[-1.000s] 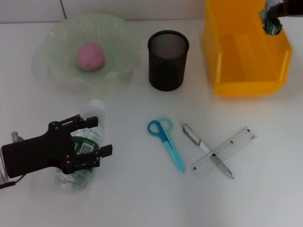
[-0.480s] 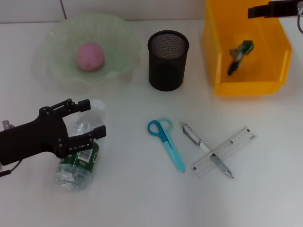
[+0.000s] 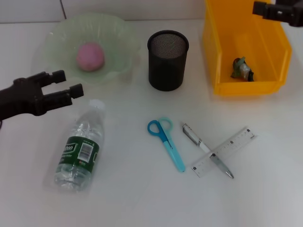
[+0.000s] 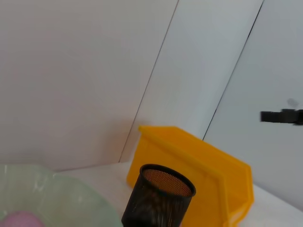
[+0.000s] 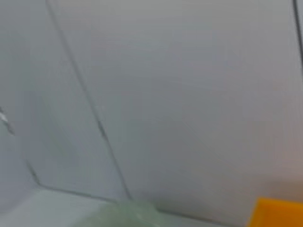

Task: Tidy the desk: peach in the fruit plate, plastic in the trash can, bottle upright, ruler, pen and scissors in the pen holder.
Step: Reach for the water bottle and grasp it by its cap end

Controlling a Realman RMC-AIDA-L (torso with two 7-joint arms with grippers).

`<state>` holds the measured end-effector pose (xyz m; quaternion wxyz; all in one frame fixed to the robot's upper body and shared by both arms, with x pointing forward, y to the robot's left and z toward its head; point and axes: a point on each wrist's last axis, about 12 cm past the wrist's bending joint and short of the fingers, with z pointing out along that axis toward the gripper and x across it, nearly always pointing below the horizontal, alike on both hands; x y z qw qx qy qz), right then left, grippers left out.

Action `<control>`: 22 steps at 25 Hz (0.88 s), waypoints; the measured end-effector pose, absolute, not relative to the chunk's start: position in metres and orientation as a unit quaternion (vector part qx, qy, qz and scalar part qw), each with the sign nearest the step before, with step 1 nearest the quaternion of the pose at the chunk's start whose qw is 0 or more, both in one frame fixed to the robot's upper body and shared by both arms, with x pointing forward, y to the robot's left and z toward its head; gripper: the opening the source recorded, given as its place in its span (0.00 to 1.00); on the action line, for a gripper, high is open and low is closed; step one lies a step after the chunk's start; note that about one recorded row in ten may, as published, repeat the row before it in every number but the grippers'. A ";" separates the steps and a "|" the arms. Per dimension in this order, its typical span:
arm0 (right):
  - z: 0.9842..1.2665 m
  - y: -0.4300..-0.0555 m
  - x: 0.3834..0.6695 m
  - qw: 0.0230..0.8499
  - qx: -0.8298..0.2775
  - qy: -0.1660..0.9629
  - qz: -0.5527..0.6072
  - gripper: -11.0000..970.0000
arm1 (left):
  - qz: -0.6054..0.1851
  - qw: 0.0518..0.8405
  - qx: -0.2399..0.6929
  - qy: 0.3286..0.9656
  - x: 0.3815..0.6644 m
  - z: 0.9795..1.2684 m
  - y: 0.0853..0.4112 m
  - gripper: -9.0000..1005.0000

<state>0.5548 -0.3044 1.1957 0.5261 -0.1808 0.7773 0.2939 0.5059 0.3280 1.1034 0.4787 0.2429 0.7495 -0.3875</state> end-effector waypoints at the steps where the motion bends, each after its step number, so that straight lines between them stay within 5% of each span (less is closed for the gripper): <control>1: 1.191 -0.309 0.546 0.536 -0.183 0.766 0.303 0.77 | -0.383 0.470 0.245 0.757 0.506 1.110 0.327 0.83; 6: 1.157 -0.326 0.509 0.553 -0.214 0.738 0.322 0.85 | -0.312 0.423 0.253 0.812 0.511 1.152 0.300 0.84; 9: 1.139 -0.326 0.493 0.546 -0.245 0.729 0.331 0.85 | -0.312 0.423 0.253 0.812 0.511 1.152 0.300 0.84; 12: 1.118 -0.325 0.480 0.542 -0.277 0.718 0.337 0.85 | -0.235 0.377 0.263 0.857 0.512 1.187 0.257 0.84; 22: 1.080 -0.322 0.466 0.539 -0.288 0.713 0.344 0.85 | -0.122 0.280 0.298 0.904 0.526 1.186 0.184 0.83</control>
